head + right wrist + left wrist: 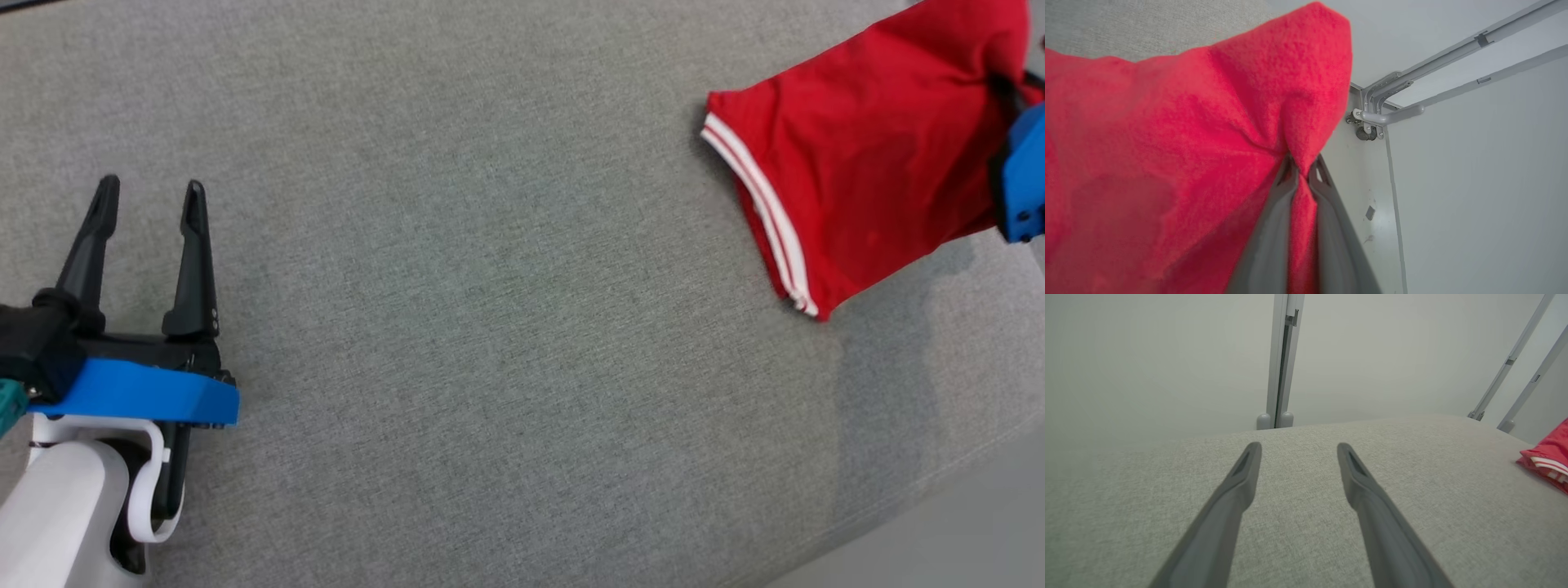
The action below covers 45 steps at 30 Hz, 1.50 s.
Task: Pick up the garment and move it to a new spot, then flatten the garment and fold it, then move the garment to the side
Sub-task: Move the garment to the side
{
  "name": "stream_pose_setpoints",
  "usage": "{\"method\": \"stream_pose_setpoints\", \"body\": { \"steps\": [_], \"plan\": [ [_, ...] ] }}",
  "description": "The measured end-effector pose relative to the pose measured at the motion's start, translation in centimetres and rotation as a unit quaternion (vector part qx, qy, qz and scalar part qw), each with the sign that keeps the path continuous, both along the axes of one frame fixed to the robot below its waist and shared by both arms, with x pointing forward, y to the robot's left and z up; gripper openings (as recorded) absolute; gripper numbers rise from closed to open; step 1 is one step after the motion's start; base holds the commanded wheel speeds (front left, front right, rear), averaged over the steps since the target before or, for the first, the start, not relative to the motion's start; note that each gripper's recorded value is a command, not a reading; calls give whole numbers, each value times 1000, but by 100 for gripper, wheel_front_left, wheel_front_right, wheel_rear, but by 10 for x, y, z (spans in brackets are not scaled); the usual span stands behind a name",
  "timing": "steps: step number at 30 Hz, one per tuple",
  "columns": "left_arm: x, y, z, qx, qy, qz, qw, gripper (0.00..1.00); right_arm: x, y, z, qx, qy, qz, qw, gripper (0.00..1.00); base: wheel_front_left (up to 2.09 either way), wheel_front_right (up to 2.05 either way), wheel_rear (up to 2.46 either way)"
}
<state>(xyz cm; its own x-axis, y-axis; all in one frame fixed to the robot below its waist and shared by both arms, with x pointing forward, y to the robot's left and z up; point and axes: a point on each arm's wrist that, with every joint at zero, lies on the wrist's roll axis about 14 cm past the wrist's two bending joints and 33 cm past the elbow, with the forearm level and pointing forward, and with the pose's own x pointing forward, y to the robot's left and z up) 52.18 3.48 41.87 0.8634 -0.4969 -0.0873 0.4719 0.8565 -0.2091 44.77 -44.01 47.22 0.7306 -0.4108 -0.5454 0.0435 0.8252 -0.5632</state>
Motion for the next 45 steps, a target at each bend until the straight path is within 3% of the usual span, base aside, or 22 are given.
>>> {"method": "stream_pose_setpoints", "body": {
  "steps": [7, 8, 9, 15, 19, 21, 22, 26, 31, 38, 40, 45],
  "plan": [
    [4, -1, -6, 12, 3, -10, 1000, 100, -3, -24, -8, -7, -17, -32, 999, 0, 0, 0, 0],
    [4, 0, -4, 13, 1, -10, 1000, 100, -1, -24, -9, -6, -21, -31, 999, 41, 0, 0, 0],
    [4, 1, -3, 14, 0, -9, 1000, 100, 0, -23, -10, -4, -26, -31, 999, 100, 0, 0, 0],
    [1, 17, 17, 10, -20, 19, 1000, 100, 12, -14, 2, -5, -72, -5, 997, 100, 0, 0, 0],
    [-14, 30, 30, 5, -25, 44, 999, 100, 20, 3, 20, 25, -135, 4, 990, 100, 0, 0, 0],
    [-24, 39, 37, 2, -25, 58, 998, 100, 23, 17, 29, 53, -178, 10, 983, 100, 0, 0, 0],
    [-35, 49, 43, 2, -26, 76, 997, 100, 23, 36, 35, 83, -218, 21, 972, 100, 0, 0, 0],
    [-62, 65, 51, 1, -21, 102, 995, 100, 18, 81, 42, 137, -273, 52, 951, 100, 0, 0, 0],
    [-92, 86, 64, -2, -26, 136, 990, 100, -1, 149, 44, 212, -321, 96, 918, 100, 0, 0, 0],
    [-123, 118, 69, -7, -26, 188, 982, 100, -29, 203, 42, 283, -349, 116, 886, 100, 0, 0, 0],
    [-131, 123, 69, -9, -25, 196, 980, 100, -36, 213, 43, 293, -355, 116, 880, 100, 0, 0, 0],
    [-143, 133, 69, -6, -26, 209, 978, 100, -55, 230, 36, 299, -342, 118, 883, 100, 0, 0, 0]
  ]
}}
